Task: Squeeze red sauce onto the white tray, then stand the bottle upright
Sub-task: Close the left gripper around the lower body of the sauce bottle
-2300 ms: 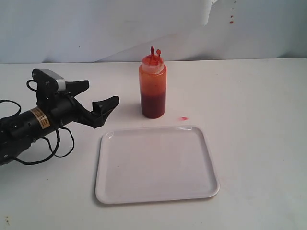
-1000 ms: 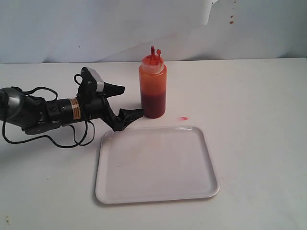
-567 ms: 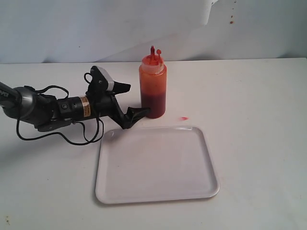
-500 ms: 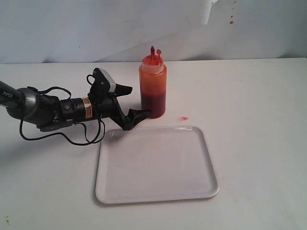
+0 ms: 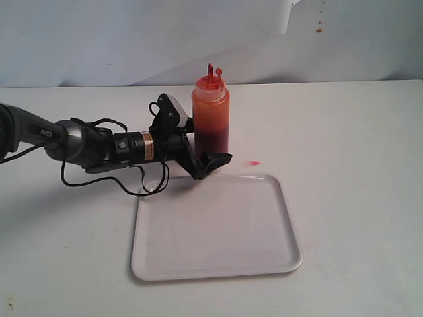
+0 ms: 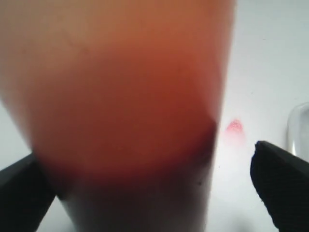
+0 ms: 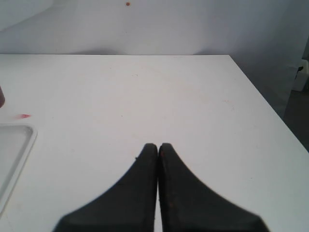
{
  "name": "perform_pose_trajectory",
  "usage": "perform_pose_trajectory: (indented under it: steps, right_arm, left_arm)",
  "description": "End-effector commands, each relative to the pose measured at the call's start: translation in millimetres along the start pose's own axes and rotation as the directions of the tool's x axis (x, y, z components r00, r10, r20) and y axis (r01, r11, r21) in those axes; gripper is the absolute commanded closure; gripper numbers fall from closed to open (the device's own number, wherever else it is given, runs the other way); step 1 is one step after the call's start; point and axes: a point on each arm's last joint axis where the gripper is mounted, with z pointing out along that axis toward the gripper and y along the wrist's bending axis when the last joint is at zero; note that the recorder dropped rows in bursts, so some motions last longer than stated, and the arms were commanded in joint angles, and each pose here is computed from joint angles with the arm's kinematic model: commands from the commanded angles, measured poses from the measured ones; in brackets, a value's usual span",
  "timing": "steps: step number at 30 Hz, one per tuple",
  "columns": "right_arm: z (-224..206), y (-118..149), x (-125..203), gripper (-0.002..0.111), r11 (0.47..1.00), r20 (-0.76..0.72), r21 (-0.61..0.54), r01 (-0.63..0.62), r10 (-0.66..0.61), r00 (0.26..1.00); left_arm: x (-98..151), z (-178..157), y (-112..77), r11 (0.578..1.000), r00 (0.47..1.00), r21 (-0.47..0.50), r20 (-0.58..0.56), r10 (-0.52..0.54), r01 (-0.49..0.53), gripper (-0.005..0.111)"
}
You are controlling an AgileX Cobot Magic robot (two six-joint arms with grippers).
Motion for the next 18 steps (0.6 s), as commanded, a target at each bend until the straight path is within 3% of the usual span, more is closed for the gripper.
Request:
perform_pose_trajectory:
  steps: [1,10,18]
  right_arm:
    - [-0.1,-0.1,0.5,0.108,1.000,0.006,0.002,0.005,-0.005,1.000]
    - [-0.1,-0.1,0.5,0.108,1.000,0.006,0.002,0.005,-0.005,1.000]
    - [-0.1,-0.1,0.5,0.108,1.000,0.006,0.002,0.005,-0.005,1.000]
  left_arm:
    - [-6.4,4.0,4.1,1.000,1.000,-0.022,-0.002,-0.008,0.008,0.002]
    - [0.9,6.5,4.3,0.999,1.000,-0.025,-0.003,-0.028,0.028,0.002]
    - [8.5,14.0,6.4,0.994,0.994,-0.005,0.021,-0.109,0.109,0.002]
